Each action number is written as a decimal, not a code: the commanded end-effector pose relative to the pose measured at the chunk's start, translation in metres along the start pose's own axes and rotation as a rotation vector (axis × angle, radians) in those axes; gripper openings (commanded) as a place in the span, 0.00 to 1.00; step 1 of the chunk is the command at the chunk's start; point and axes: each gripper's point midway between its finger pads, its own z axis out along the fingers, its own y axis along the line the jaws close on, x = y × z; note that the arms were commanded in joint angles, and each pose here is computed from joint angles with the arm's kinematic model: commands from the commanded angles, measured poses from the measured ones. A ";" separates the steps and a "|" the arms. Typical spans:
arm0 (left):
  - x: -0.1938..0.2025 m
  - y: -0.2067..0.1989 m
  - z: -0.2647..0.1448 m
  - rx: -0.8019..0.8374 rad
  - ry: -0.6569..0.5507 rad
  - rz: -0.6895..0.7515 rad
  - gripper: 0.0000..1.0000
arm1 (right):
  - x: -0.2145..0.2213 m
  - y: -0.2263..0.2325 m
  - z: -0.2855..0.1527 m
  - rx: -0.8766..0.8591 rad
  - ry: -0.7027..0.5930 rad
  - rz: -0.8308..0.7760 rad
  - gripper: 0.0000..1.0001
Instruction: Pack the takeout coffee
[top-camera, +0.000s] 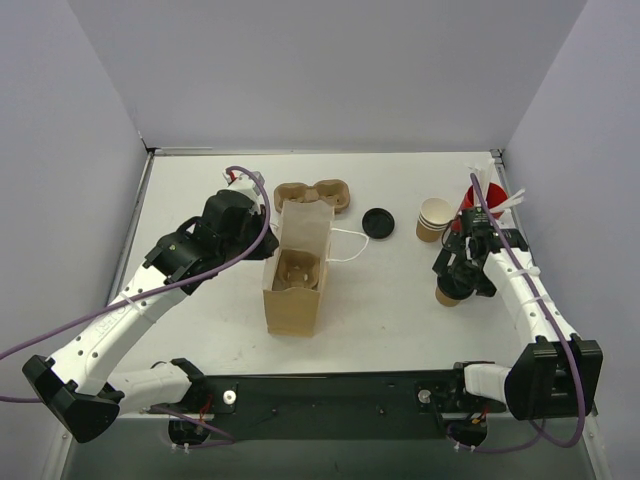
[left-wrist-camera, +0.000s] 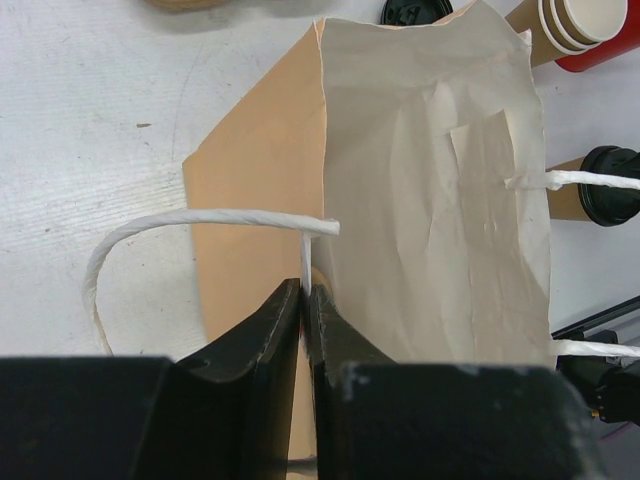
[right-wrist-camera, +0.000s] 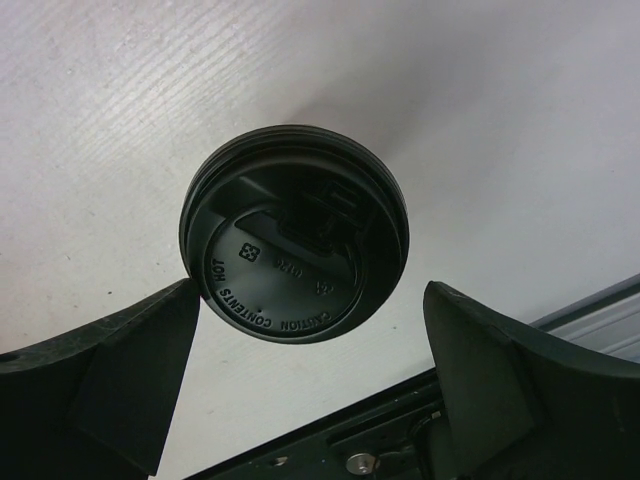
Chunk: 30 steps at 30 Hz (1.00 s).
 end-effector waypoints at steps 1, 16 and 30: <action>-0.017 -0.009 -0.008 0.050 -0.065 -0.002 0.20 | 0.002 0.001 0.006 -0.012 0.015 0.001 0.87; -0.018 -0.008 -0.010 0.045 -0.069 0.001 0.20 | 0.007 0.003 0.011 -0.021 0.036 -0.001 0.78; -0.018 -0.009 -0.009 0.048 -0.069 0.002 0.25 | 0.015 0.003 0.013 -0.030 0.046 0.006 0.78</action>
